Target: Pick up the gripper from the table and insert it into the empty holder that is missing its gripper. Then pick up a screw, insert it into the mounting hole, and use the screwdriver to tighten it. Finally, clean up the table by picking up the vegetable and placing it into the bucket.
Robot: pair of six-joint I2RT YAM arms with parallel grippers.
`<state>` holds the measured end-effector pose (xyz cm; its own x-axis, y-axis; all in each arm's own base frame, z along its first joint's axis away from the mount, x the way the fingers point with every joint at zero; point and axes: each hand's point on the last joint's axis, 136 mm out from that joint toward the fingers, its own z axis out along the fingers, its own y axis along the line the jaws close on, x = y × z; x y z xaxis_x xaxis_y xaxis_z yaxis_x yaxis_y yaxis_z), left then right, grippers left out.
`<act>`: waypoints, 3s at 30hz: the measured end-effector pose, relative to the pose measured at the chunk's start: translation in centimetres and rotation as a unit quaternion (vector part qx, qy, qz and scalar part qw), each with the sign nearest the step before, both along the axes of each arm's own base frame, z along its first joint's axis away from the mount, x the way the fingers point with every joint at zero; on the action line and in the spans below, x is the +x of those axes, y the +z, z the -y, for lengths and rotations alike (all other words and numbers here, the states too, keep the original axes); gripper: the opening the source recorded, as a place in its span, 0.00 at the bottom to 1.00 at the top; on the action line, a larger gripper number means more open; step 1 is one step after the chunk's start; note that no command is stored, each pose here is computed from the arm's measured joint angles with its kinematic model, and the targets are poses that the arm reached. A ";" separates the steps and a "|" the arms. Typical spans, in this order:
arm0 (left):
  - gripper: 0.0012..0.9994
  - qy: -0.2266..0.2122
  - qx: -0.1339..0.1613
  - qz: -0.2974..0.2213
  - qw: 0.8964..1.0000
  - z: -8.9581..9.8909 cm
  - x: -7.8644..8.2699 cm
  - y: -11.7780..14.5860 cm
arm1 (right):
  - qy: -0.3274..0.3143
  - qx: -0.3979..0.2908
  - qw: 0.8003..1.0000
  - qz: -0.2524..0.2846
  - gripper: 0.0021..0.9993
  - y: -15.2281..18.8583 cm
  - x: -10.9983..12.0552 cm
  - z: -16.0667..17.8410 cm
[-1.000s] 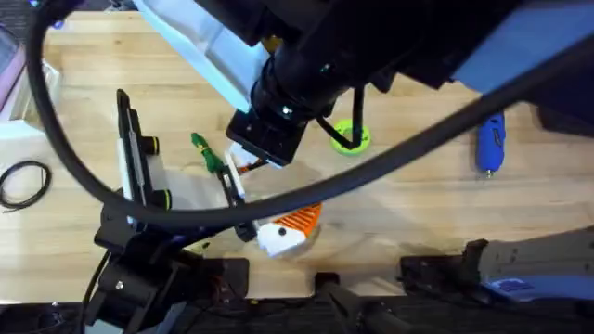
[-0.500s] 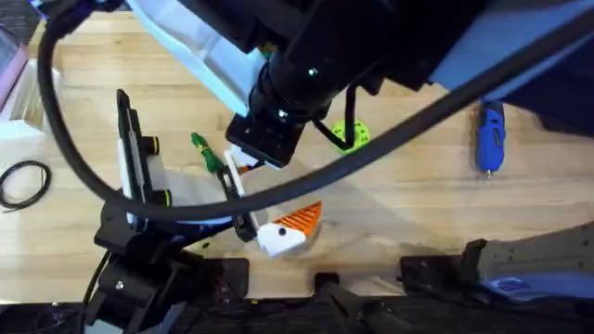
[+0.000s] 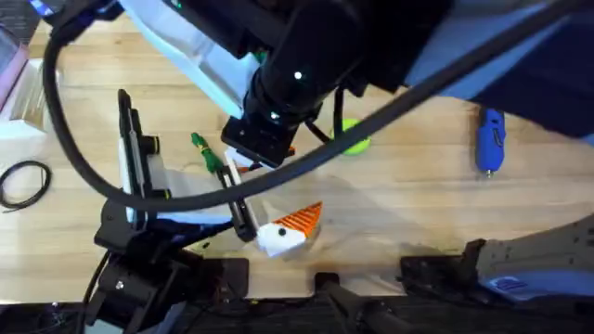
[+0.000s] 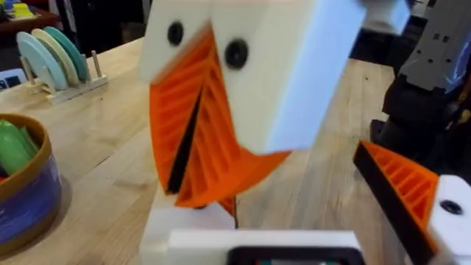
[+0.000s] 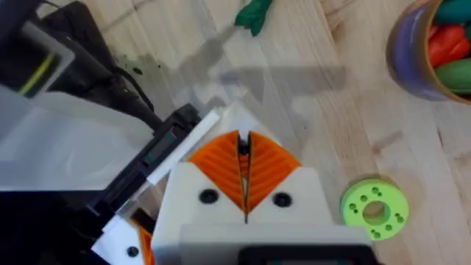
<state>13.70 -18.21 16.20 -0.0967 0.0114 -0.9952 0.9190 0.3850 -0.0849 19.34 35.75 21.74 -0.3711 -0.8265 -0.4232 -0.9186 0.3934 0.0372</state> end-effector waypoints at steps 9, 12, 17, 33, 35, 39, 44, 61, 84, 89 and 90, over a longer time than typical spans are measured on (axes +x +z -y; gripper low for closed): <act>0.99 -0.001 0.000 -0.001 1.000 0.0 0.0 0.0 | 0.001 -0.003 1.000 -0.005 0.00 -0.3 -0.1 -0.1; 0.99 -0.003 0.000 -0.001 1.000 0.0 -0.1 0.0 | -0.002 -0.002 1.000 -0.006 0.27 -0.3 0.0 -0.1; 0.99 -0.003 0.000 0.000 1.000 0.0 -0.1 0.0 | -0.030 -0.002 0.999 -0.013 0.63 -0.3 0.9 0.6; 0.99 -0.003 0.001 0.003 1.000 0.0 -0.1 0.0 | -0.190 0.088 0.977 -0.033 0.97 7.2 3.2 10.8; 0.99 -0.003 0.001 0.003 1.000 0.0 -0.1 0.0 | -0.193 0.094 0.976 -0.043 0.97 6.6 2.6 11.6; 0.99 -0.003 0.001 0.004 1.000 0.0 -0.1 0.0 | -0.187 0.126 0.972 -0.063 0.97 4.8 0.7 12.7; 0.99 -0.003 0.001 0.003 1.000 0.0 -0.1 0.0 | -0.174 0.179 0.965 -0.080 0.98 4.5 -3.4 14.6; 0.01 -0.001 0.003 0.008 1.000 0.0 0.0 0.0 | -0.125 0.245 0.959 -0.070 0.98 5.1 -9.9 17.8; 0.01 -0.001 0.002 0.005 1.000 0.0 0.0 0.0 | -0.607 -0.063 0.792 0.016 0.99 -5.4 7.6 39.7; 0.01 -0.001 0.002 0.005 1.000 0.0 0.0 0.0 | -0.697 -0.068 0.713 0.028 0.99 -6.1 8.3 46.7; 0.01 -0.001 0.002 0.004 1.000 0.0 0.0 0.0 | -0.712 -0.067 0.698 0.033 0.99 -6.2 8.4 48.1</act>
<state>13.69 -18.22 16.22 -0.0881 0.0145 -0.9960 0.9202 0.3841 -0.0758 27.73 -12.35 15.58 -0.8401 0.3262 -0.4334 0.4089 0.9058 -0.1109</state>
